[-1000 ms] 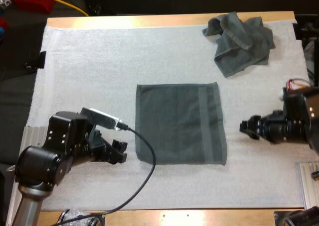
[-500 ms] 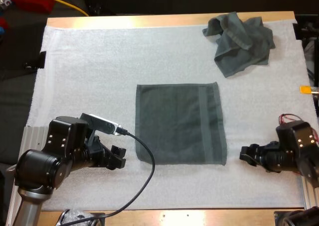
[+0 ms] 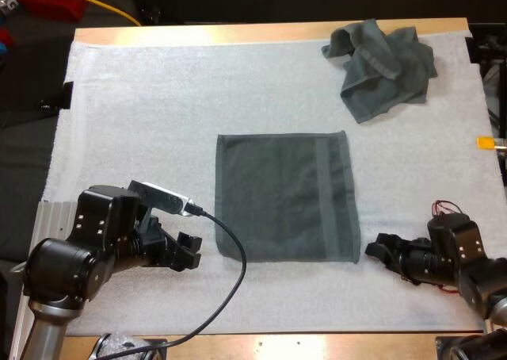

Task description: Pick towel from pile, fold and stack

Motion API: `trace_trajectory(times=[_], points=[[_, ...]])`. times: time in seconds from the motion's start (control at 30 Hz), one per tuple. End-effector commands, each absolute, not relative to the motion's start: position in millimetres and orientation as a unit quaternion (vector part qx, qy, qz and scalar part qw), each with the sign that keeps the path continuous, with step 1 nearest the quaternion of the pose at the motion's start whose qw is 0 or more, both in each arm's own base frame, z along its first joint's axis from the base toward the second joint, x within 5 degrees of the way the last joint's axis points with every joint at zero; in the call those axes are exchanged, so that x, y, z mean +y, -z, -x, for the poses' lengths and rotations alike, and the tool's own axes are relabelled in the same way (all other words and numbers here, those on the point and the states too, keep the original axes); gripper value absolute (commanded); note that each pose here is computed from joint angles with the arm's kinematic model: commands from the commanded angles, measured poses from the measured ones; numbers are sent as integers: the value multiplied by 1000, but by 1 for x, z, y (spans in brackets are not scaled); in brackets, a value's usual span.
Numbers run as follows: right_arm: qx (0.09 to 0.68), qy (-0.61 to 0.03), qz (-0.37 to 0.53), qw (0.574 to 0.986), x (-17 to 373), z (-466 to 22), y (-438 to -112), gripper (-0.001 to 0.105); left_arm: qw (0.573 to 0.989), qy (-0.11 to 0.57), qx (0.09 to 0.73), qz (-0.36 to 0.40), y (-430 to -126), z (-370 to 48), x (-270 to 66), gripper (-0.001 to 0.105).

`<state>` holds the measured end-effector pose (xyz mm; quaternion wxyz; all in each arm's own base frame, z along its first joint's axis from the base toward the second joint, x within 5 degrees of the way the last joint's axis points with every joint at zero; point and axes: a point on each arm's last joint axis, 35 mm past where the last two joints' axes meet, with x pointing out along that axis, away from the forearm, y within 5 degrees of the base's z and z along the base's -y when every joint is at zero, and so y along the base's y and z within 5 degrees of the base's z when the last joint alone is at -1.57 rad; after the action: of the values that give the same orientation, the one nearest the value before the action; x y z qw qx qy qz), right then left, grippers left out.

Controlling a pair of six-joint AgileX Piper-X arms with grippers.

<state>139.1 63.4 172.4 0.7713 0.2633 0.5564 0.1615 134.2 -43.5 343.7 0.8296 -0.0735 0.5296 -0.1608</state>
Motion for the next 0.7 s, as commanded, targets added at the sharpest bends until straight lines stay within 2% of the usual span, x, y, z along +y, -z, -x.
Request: trace_trajectory(times=[0.0, 0.33, 0.67], points=[[549, -167, -275, 771, 64, -139, -170, 55, 831, 161, 526, 81, -345, -133, -43, 69], [549, -166, -277, 771, 63, -138, -158, 55, 831, 161, 526, 81, -345, -133, -43, 69], [567, -178, -296, 748, 71, -154, -140, 55, 831, 161, 526, 81, -345, -133, -43, 69]])
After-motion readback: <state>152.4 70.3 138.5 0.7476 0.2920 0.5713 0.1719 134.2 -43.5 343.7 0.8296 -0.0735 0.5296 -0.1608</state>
